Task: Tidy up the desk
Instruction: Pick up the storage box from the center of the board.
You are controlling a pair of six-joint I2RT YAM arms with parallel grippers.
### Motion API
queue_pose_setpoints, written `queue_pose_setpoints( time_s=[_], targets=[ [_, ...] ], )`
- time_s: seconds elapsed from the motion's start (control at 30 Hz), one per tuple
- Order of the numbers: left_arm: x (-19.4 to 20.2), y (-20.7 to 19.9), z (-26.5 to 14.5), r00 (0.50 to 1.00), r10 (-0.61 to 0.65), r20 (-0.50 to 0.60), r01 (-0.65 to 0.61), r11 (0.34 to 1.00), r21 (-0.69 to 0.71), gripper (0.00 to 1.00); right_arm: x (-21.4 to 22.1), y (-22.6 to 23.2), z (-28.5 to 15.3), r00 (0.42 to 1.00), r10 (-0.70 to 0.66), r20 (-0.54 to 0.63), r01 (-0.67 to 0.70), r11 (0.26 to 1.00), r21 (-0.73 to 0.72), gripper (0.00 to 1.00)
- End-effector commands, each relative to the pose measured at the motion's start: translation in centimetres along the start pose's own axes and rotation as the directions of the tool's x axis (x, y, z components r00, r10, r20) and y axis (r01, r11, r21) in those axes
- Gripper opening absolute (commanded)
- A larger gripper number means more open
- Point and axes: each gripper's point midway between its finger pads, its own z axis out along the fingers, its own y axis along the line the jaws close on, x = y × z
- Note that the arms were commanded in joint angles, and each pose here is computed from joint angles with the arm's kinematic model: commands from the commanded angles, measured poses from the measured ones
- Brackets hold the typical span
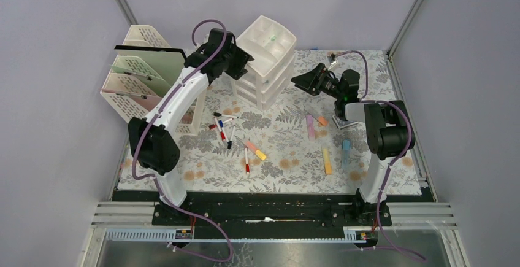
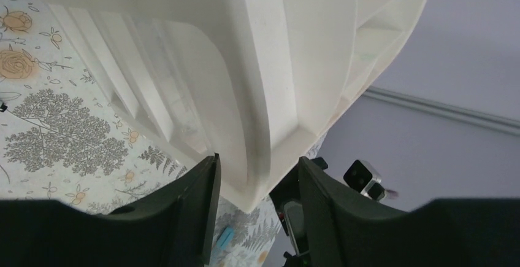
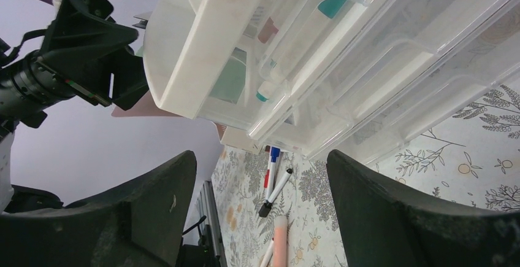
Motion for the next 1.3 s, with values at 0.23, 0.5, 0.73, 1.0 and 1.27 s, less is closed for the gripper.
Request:
queue_pose_setpoints(
  time_s=[0.23, 0.5, 0.73, 1.0, 1.27],
  targets=[
    [-1.3, -4.1, -6.6, 0.975, 0.203, 0.092, -0.219, 0.953, 0.211, 0.73, -0.1, 3.8, -1.0, 0.978, -0.206, -0.016, 0.205, 0.977, -0.057, 0.87],
    [0.2, -6.6, -12.5, 0.795, 0.558, 0.237, -0.604, 0.693, 0.393, 0.92, 0.4, 6.7, -3.1, 0.936, -0.335, -0.109, 0.315, 0.934, -0.167, 0.87],
    [3.2, -8.2, -12.4, 0.598, 0.740, 0.309, -0.778, 0.444, 0.444, 0.96, 0.6, 6.1, -4.9, 0.912, -0.366, -0.184, 0.342, 0.928, -0.151, 0.86],
    [5.1, -7.5, -6.0, 0.392, 0.886, 0.247, -0.898, 0.310, 0.313, 0.97, 0.9, 5.1, -7.1, 0.878, -0.405, -0.253, 0.397, 0.914, -0.084, 0.87],
    [5.1, -7.1, -0.4, 0.277, 0.945, 0.173, -0.953, 0.247, 0.174, 0.83, 1.1, 4.8, -8.2, 0.872, -0.421, -0.248, 0.420, 0.905, -0.060, 0.88]
  ],
)
